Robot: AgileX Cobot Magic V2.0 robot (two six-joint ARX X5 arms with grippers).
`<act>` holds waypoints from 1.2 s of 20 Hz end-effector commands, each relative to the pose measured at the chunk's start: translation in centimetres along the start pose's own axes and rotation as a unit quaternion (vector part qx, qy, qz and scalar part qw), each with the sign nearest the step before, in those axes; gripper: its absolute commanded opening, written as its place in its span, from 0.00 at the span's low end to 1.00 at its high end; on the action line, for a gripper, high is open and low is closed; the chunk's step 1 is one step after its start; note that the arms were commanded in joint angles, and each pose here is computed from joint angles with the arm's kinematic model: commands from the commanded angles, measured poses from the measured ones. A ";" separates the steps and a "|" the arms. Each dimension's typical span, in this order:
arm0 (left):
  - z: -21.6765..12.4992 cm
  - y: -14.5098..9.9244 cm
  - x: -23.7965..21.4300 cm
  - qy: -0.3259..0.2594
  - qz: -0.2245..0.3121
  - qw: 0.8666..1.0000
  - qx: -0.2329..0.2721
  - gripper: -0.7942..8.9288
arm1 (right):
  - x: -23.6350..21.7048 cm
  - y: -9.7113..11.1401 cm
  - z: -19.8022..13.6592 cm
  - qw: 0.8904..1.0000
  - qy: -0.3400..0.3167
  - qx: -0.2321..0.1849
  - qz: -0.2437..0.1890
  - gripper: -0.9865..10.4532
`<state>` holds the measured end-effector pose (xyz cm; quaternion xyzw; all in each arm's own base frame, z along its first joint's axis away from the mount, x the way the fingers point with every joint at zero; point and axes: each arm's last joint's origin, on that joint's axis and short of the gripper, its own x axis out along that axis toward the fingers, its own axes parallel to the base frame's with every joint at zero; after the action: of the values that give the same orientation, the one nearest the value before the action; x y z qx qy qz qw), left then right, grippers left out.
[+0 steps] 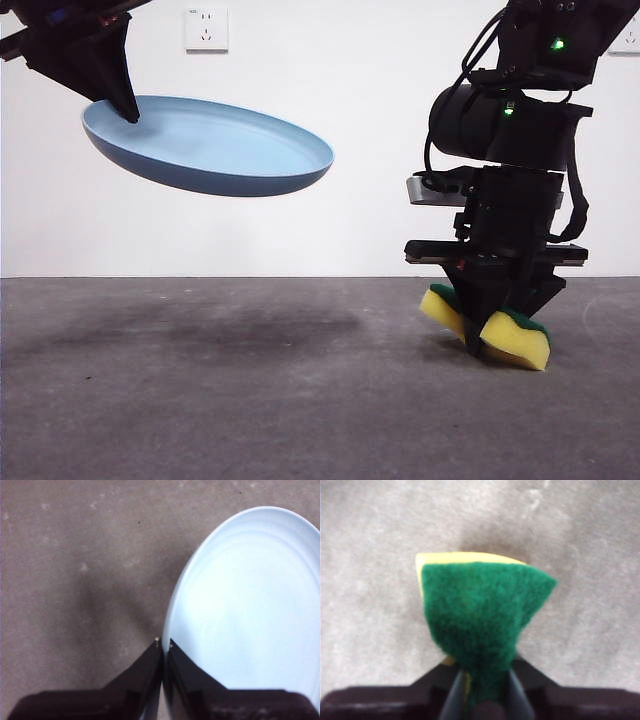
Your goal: Pick up the plate,pick up the cloth,clean the plate with the cloth
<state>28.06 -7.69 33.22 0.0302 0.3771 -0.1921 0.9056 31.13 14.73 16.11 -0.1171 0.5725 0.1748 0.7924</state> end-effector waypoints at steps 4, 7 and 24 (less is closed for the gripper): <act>0.2 -0.1 1.1 0.001 0.014 1.000 0.005 0.07 | -3.7 0.7 0.7 0.998 -0.054 -0.004 0.014 0.07; 0.1 -0.4 2.1 0.015 0.014 1.000 0.008 0.07 | -8.2 1.4 0.6 0.991 -0.118 -0.006 0.060 0.07; 0.7 -12.6 3.1 -0.082 -0.088 0.989 0.082 0.07 | -14.3 6.5 -0.7 0.957 -0.204 -0.057 0.198 0.07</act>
<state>25.84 -20.30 32.56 0.0630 0.2901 -0.3032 0.9055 23.68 18.09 29.84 -0.0072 0.3949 0.3817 0.8356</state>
